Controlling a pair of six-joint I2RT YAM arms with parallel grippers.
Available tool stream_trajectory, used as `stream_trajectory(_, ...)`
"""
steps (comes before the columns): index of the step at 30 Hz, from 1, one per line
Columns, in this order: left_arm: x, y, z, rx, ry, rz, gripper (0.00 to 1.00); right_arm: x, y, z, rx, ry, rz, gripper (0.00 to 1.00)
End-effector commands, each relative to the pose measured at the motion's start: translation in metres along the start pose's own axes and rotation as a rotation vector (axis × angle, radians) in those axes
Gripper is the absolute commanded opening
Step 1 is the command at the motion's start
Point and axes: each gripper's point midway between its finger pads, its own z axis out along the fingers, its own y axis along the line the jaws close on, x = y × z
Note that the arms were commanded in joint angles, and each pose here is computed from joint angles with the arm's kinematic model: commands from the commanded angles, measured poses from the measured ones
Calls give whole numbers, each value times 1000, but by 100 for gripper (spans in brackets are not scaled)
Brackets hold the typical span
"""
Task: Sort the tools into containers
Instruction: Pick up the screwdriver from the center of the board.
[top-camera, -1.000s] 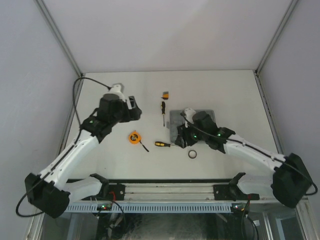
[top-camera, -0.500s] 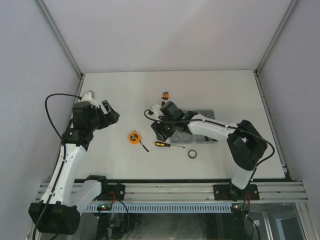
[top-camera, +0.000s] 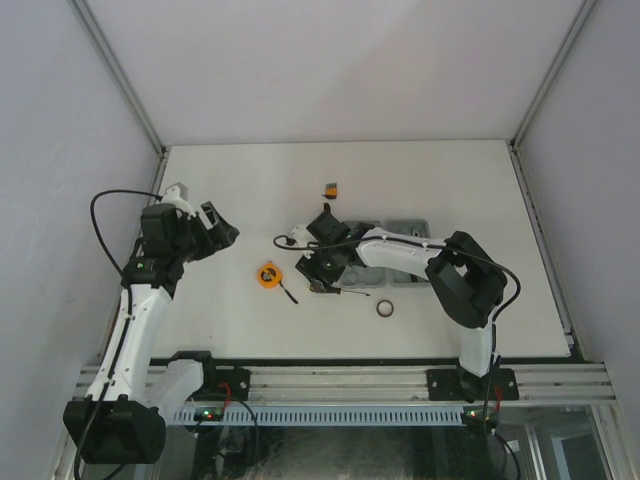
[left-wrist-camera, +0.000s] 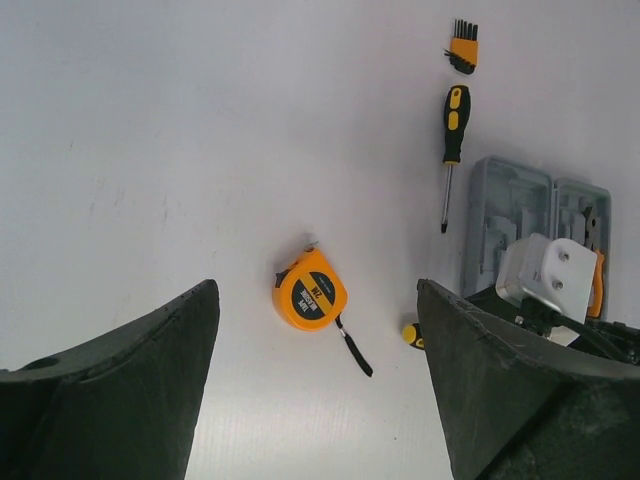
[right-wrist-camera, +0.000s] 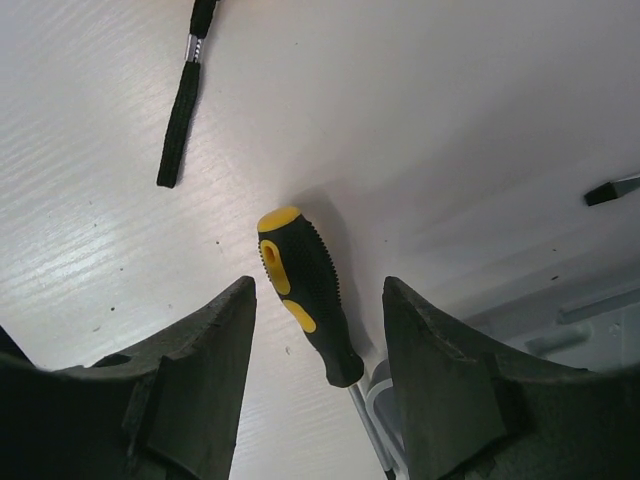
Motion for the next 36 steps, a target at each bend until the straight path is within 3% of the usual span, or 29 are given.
stream_trajectory(1, -4, -4, 1, 36, -20, -5, 84, -16, 6, -4, -20, -28, -50, 53)
stream_trajectory(12, -3, -7, 0, 56, -18, 0, 83, -7, 6, 13, 22, 46, -57, 45)
stream_trajectory(20, -4, -8, 0, 64, -20, 0, 83, -13, 10, 7, 53, 41, -15, 27)
stream_trajectory(26, -6, -9, -2, 68, -35, 8, 83, -35, 13, -26, 24, -85, 103, 7)
stream_trajectory(31, -10, -23, -6, 141, -54, 15, 83, -46, 18, -59, 7, -225, 206, 2)
stream_trajectory(36, -8, -56, -11, 232, -59, 84, 83, -50, 8, -94, -23, -438, 434, 0)
